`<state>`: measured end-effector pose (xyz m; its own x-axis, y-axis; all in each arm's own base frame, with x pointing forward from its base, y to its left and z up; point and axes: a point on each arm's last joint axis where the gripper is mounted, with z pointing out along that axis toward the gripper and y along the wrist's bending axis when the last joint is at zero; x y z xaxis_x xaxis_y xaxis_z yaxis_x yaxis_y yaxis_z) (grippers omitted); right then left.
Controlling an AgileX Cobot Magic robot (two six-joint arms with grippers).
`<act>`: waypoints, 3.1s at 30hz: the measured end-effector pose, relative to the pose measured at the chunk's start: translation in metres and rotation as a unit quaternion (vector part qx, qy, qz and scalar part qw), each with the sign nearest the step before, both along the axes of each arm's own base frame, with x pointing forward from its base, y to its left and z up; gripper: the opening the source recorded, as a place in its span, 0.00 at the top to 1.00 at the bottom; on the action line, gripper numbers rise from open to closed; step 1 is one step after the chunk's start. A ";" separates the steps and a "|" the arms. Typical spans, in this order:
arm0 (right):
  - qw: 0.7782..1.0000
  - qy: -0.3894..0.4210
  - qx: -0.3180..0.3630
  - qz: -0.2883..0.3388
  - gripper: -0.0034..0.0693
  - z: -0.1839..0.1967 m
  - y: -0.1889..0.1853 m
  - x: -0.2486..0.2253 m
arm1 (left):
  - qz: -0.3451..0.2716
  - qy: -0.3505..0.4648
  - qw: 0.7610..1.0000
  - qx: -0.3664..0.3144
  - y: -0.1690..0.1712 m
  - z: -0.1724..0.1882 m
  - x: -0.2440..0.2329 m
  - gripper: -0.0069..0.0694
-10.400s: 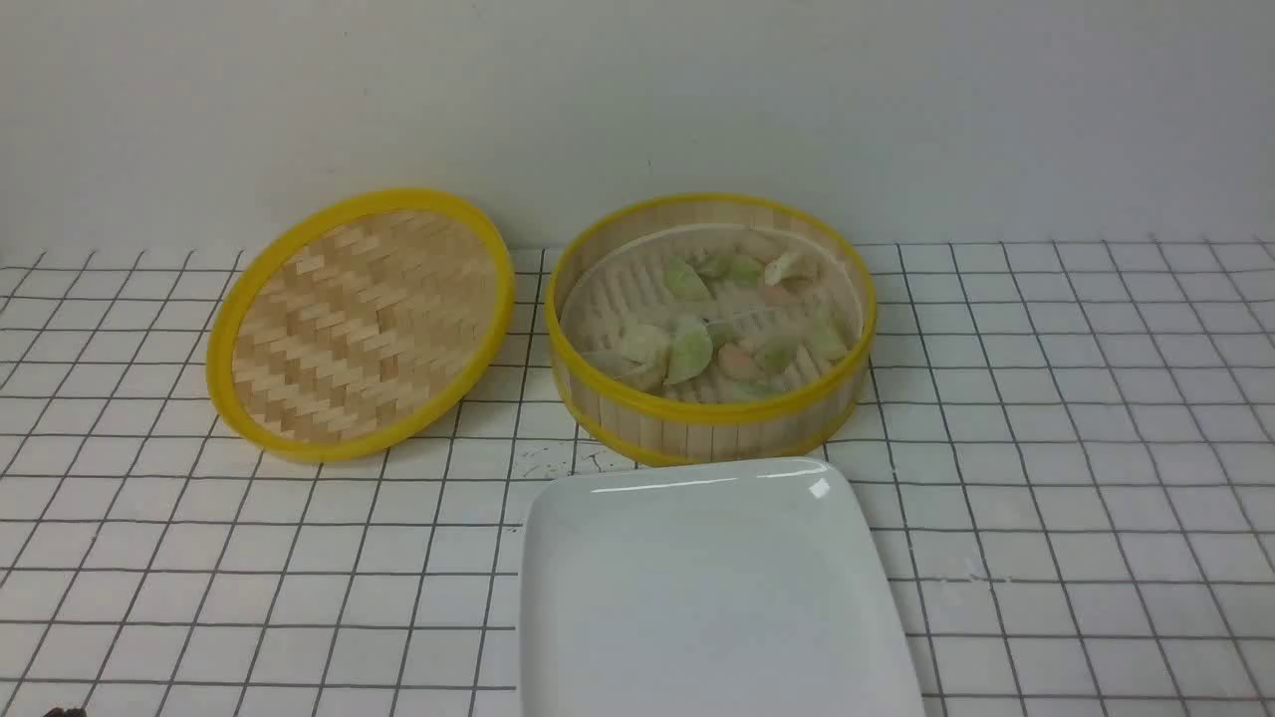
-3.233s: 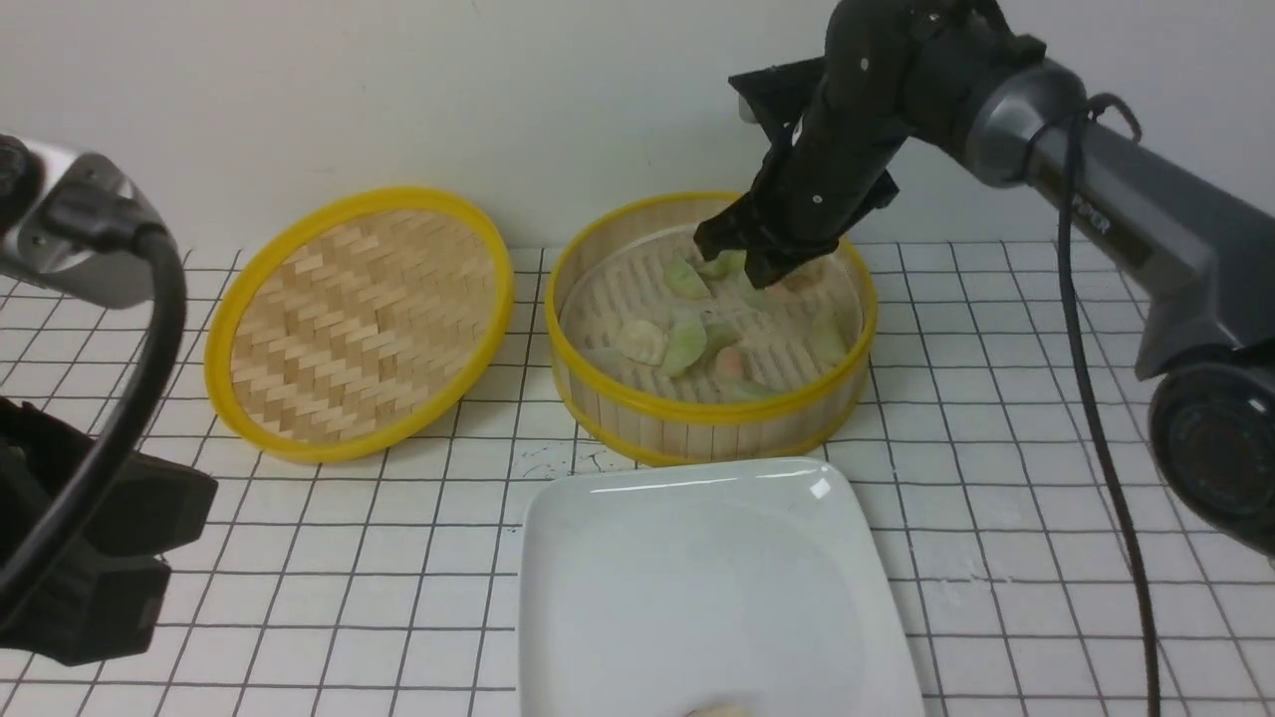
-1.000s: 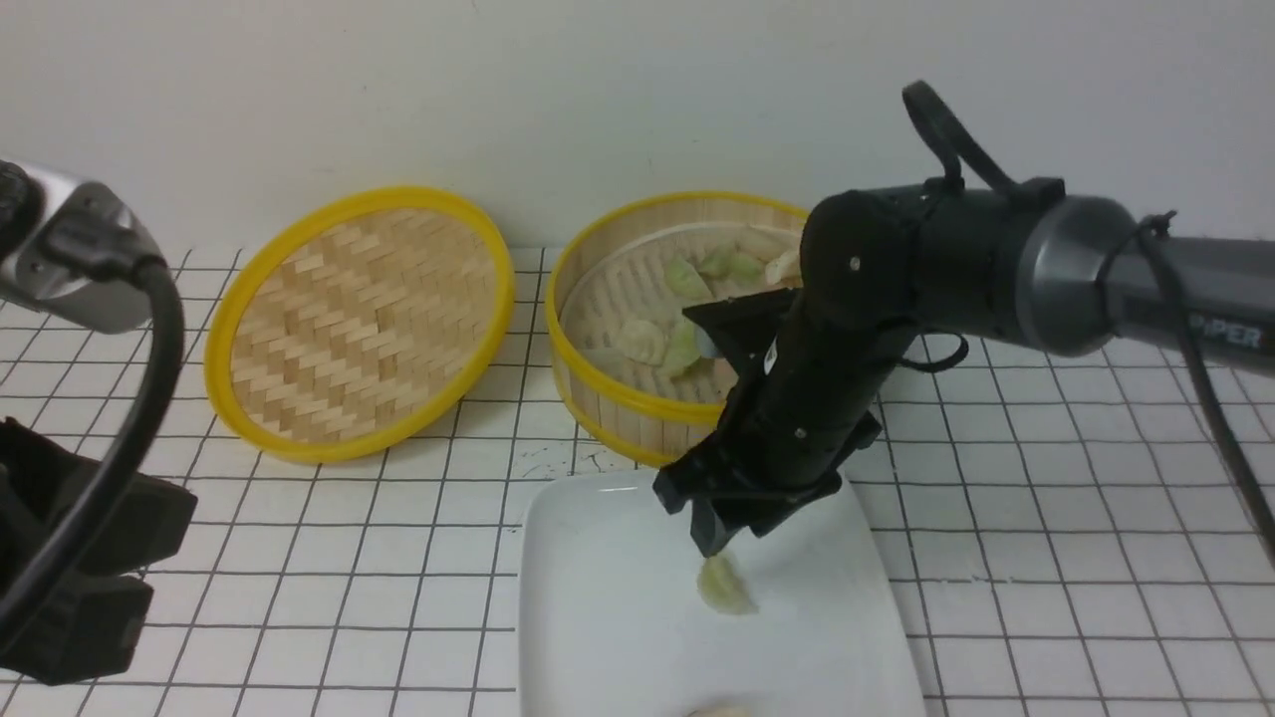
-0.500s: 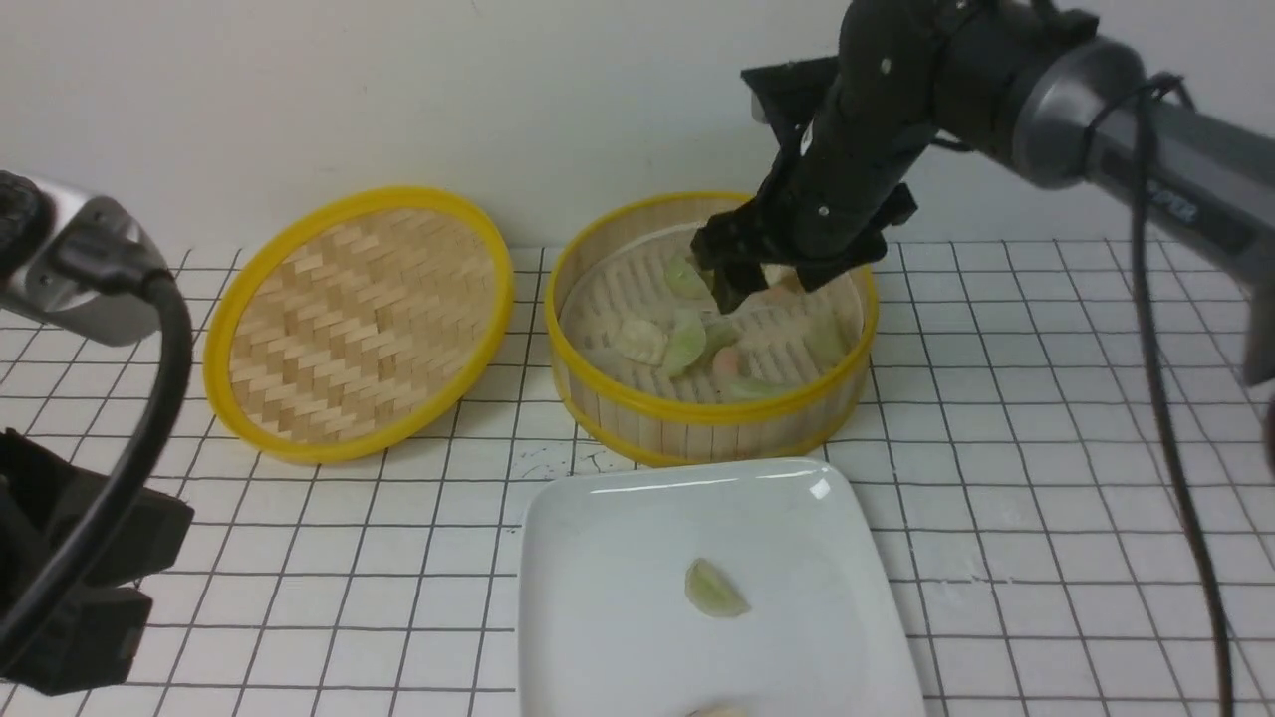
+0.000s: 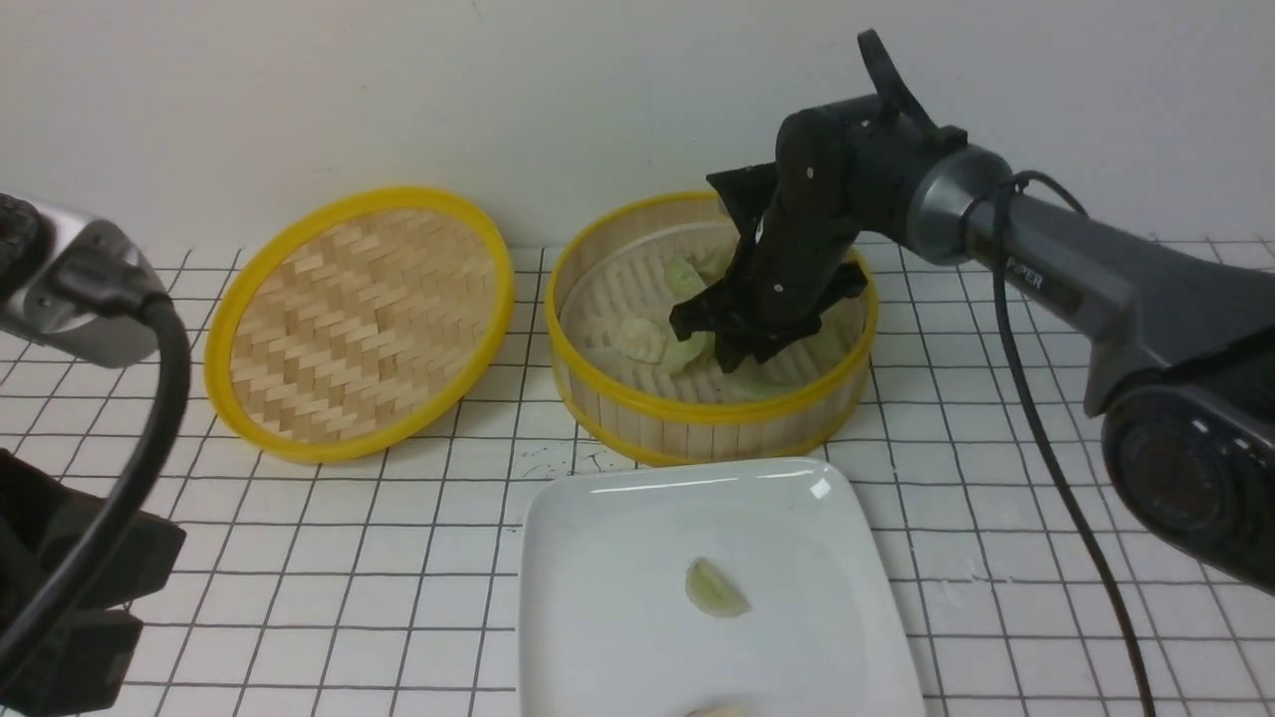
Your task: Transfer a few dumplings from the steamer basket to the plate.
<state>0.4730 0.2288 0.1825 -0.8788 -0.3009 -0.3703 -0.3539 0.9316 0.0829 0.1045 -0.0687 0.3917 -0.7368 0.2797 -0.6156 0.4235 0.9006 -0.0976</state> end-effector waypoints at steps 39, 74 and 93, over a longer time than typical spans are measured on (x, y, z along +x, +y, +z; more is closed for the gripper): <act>0.995 0.082 -0.010 0.055 0.38 0.045 -0.007 -0.162 | -0.001 -0.019 1.000 -0.009 -0.001 0.002 0.003 0.92; 0.747 -0.588 0.308 -0.042 0.97 0.147 -0.236 -0.459 | -0.005 -0.127 0.987 -0.099 -0.013 0.021 0.016 0.92; 0.744 -0.589 0.313 -0.042 0.97 0.146 -0.235 -0.459 | -0.013 -0.218 0.946 -0.239 0.028 -0.009 -0.058 0.92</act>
<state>0.0145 -0.0066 0.3282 0.1593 0.2919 -0.9431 -0.4669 0.8640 0.1886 0.0469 -0.0408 0.3827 -0.3795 -0.0925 -0.9206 0.5386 0.7869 -0.3011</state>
